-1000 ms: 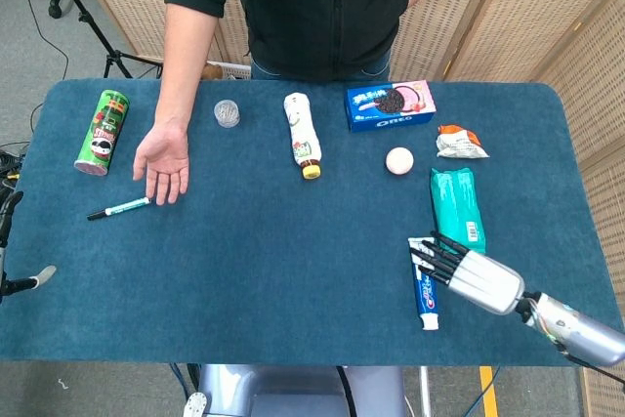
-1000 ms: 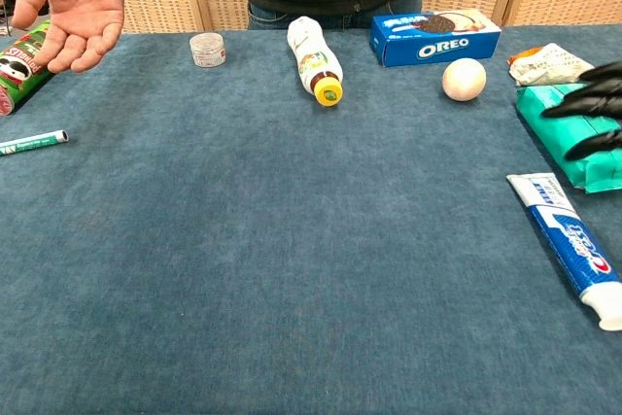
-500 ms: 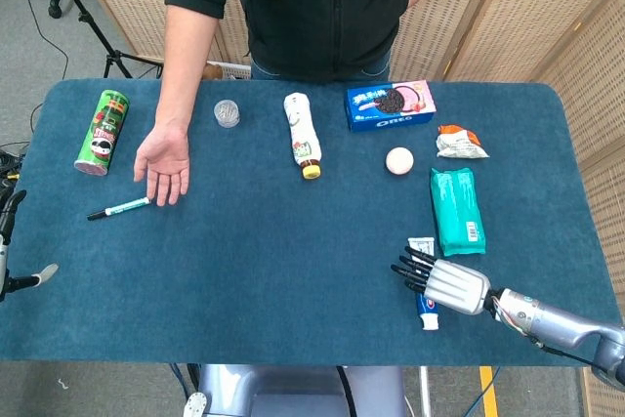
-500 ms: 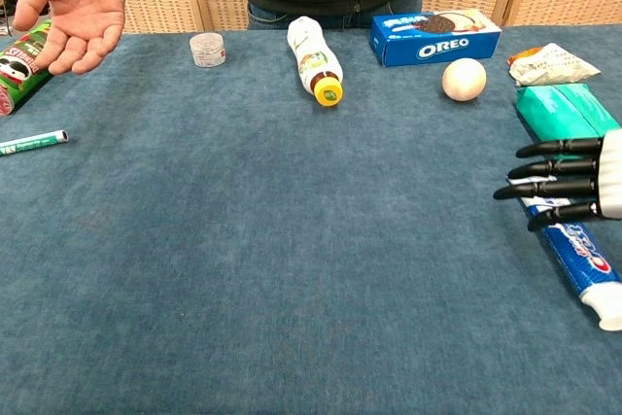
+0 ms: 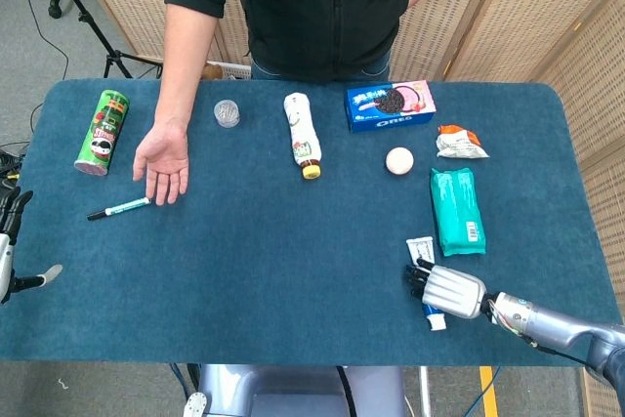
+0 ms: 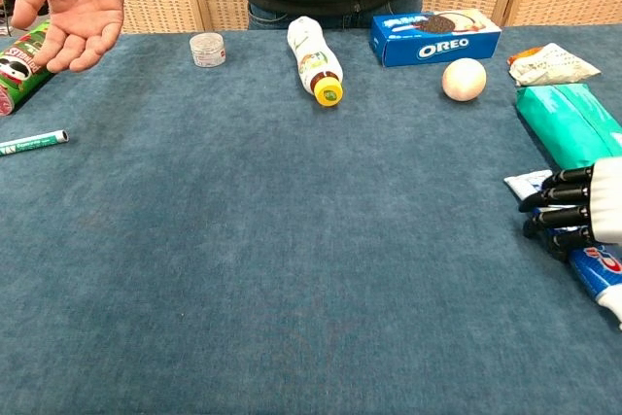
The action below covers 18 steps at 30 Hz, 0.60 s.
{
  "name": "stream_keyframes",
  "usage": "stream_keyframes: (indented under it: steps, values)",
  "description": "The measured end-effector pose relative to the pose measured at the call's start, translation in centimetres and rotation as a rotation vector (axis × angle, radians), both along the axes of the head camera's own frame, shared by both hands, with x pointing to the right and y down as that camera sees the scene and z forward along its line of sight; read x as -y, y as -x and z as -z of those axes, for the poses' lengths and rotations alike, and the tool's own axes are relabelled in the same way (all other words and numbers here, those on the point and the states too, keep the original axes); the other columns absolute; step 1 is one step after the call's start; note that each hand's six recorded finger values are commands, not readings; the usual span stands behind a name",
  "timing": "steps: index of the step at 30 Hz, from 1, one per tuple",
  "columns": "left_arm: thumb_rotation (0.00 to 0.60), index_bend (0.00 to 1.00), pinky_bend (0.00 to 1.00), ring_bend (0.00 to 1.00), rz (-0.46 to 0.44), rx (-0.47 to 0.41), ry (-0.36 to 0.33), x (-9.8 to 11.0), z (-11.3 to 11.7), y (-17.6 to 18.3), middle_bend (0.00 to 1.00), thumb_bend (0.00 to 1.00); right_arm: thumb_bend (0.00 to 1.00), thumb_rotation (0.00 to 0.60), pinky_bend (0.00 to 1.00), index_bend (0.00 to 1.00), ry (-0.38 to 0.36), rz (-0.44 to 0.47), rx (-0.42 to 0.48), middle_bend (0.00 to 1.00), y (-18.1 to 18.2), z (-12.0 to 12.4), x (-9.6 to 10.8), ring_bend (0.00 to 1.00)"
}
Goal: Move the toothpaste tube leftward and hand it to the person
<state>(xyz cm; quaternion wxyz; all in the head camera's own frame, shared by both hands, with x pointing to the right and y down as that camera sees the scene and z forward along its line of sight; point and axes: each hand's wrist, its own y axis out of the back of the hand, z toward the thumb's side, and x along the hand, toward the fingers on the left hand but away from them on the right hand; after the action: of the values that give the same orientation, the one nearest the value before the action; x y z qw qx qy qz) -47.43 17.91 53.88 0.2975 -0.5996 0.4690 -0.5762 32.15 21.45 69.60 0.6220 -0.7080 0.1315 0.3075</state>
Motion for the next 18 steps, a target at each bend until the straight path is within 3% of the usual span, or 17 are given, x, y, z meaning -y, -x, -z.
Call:
stream_keyframes:
  steps: [5, 18]
  values:
    - [0.6, 0.0, 0.0, 0.0, -0.001, 0.001, 0.007, 0.0, -0.2, -0.1, 0.0, 0.0, 1.0, 0.6, 0.53, 0.66, 0.022, 0.01, 0.027, 0.54, 0.0, -0.5, -0.6, 0.42]
    - [0.6, 0.0, 0.0, 0.0, 0.002, -0.008, 0.013, -0.1, -0.1, -0.1, 0.0, 0.0, 1.0, 0.6, 0.55, 0.68, -0.039, 0.052, 0.207, 0.56, 2.4, 1.9, 0.1, 0.44]
